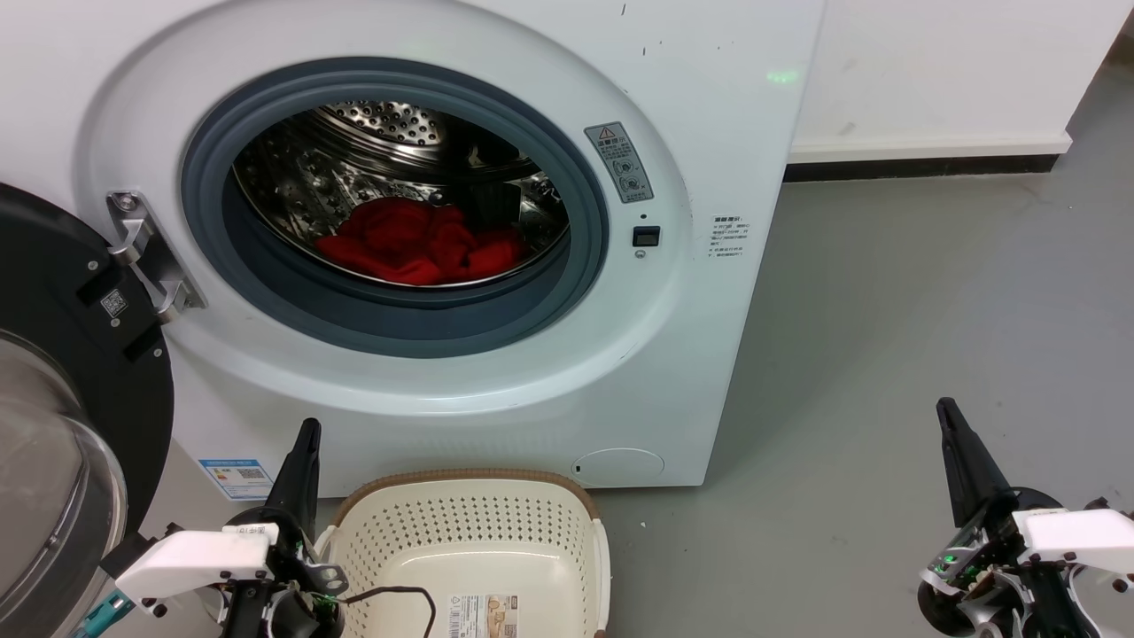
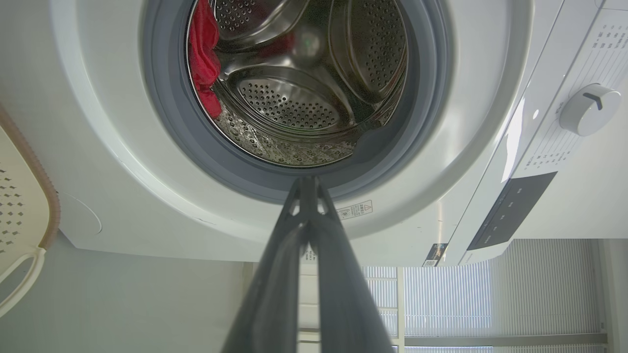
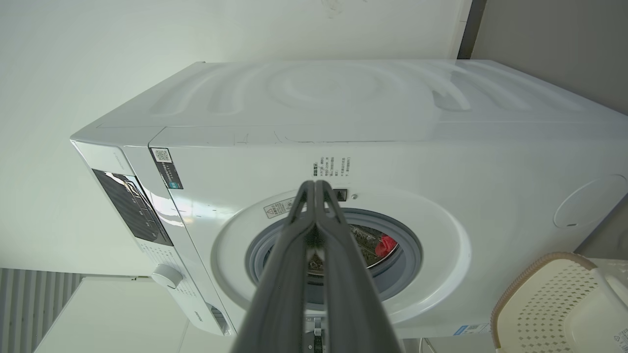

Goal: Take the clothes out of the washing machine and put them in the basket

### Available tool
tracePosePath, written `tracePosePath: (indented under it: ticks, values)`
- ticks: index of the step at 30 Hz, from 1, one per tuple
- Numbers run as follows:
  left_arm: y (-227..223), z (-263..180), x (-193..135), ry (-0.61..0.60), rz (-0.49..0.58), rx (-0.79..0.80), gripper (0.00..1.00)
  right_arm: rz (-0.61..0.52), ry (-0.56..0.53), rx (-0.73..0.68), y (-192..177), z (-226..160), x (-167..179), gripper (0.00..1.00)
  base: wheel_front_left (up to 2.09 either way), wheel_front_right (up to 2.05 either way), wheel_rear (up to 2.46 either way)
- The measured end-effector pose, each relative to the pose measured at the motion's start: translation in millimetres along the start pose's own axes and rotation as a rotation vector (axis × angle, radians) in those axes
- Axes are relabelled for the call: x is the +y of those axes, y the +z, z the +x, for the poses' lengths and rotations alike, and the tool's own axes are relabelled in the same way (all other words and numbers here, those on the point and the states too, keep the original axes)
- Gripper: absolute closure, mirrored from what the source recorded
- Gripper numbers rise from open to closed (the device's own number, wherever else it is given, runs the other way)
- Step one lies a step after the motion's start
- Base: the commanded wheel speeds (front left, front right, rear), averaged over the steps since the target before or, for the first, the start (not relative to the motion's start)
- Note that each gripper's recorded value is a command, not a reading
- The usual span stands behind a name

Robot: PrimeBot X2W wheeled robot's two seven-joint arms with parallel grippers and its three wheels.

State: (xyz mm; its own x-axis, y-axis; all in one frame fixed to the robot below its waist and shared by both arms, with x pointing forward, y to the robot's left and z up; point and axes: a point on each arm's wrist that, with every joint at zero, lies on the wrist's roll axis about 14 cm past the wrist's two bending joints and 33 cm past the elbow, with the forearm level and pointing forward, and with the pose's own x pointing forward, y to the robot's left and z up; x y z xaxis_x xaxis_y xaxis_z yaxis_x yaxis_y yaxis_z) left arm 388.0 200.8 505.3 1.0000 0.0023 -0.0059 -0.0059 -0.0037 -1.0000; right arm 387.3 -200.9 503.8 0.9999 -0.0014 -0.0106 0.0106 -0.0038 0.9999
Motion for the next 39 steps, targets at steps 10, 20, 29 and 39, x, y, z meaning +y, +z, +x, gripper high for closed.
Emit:
tracePosePath:
  ticks: [10,20,29,39]
  values:
    - [0.0,0.0,0.0,0.000,0.000,0.000,1.00,0.000,0.000,0.000,0.0,0.0,0.0,1.00,0.00,0.00,0.00]
    - [0.0,0.0,0.0,0.000,0.000,0.000,1.00,0.000,0.000,0.000,0.0,0.0,0.0,1.00,0.00,0.00,0.00]
    - [-2.9,-9.9,23.6,0.071,-0.004,0.000,0.00,0.002,-0.062,-0.007,0.3,-9.6,-21.1,0.00,0.00,0.00,0.00]
    - [-12.4,-7.4,18.5,0.056,0.037,0.004,0.00,-0.056,-0.052,-0.017,-3.9,-9.6,-17.5,0.00,0.00,0.00,0.00]
